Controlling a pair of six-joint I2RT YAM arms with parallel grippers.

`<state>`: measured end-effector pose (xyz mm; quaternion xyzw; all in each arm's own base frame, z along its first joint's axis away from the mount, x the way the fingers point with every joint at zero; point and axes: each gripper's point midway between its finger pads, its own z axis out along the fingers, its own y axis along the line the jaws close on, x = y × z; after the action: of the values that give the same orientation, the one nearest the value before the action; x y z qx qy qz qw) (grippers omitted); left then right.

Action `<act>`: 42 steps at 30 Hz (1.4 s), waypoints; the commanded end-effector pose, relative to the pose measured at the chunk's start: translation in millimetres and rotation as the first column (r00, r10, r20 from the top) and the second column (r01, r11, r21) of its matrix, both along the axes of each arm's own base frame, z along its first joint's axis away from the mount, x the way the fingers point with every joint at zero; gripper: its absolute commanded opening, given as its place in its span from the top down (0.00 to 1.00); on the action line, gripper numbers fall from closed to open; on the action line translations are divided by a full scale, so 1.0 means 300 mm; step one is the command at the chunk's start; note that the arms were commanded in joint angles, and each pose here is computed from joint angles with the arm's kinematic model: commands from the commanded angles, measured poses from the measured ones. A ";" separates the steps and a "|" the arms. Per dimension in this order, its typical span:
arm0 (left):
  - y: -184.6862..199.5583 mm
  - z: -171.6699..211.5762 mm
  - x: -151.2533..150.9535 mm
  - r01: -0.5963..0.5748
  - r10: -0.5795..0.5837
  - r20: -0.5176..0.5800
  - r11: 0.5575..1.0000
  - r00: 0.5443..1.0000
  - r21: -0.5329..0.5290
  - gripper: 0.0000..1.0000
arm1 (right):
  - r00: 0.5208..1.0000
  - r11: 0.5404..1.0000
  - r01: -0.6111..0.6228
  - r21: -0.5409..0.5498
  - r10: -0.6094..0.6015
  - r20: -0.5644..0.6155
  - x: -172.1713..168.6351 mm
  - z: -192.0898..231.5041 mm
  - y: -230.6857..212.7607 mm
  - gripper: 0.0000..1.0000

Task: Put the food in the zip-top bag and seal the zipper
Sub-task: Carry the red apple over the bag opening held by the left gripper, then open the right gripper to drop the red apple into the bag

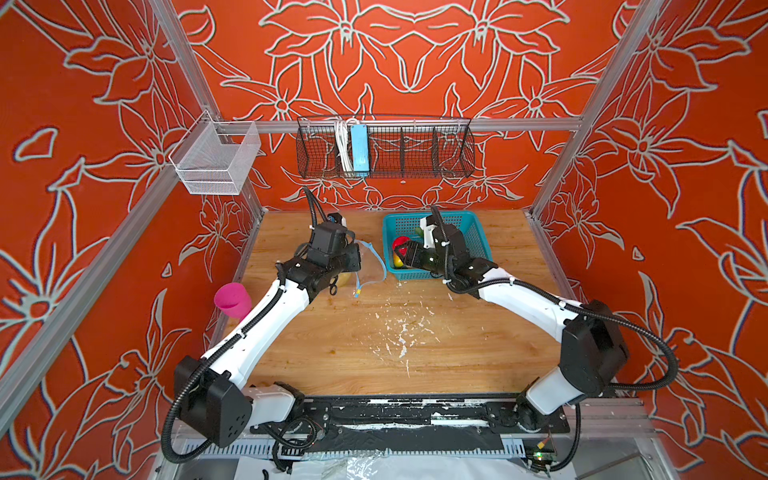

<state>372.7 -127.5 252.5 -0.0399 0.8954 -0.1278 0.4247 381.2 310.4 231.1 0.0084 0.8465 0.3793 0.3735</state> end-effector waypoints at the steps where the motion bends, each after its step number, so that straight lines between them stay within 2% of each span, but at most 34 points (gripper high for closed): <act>1: -0.008 0.030 0.009 0.003 -0.003 0.008 1.000 1.000 -0.017 1.00 | 0.999 1.000 -0.002 -0.001 0.002 0.050 -0.036 0.045 0.009 0.55; 12: -0.001 0.027 0.010 -0.004 0.004 0.012 1.000 1.000 -0.007 1.00 | 0.994 0.997 -0.073 -0.015 0.074 0.086 -0.102 0.073 0.094 0.55; 23: -0.003 0.035 0.006 -0.002 0.002 0.016 1.000 1.000 -0.017 1.00 | 0.988 0.990 -0.136 -0.040 0.138 0.068 -0.152 0.025 0.201 0.55; 42: 0.000 0.057 -0.005 0.003 -0.002 0.033 1.000 0.999 -0.021 1.00 | 0.977 0.977 -0.214 -0.016 0.214 0.010 -0.101 -0.071 0.405 0.55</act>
<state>372.1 -128.9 252.5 -0.0400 0.8955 -0.1324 0.4229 347.8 418.0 195.6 -0.0859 0.8543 0.3911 0.3314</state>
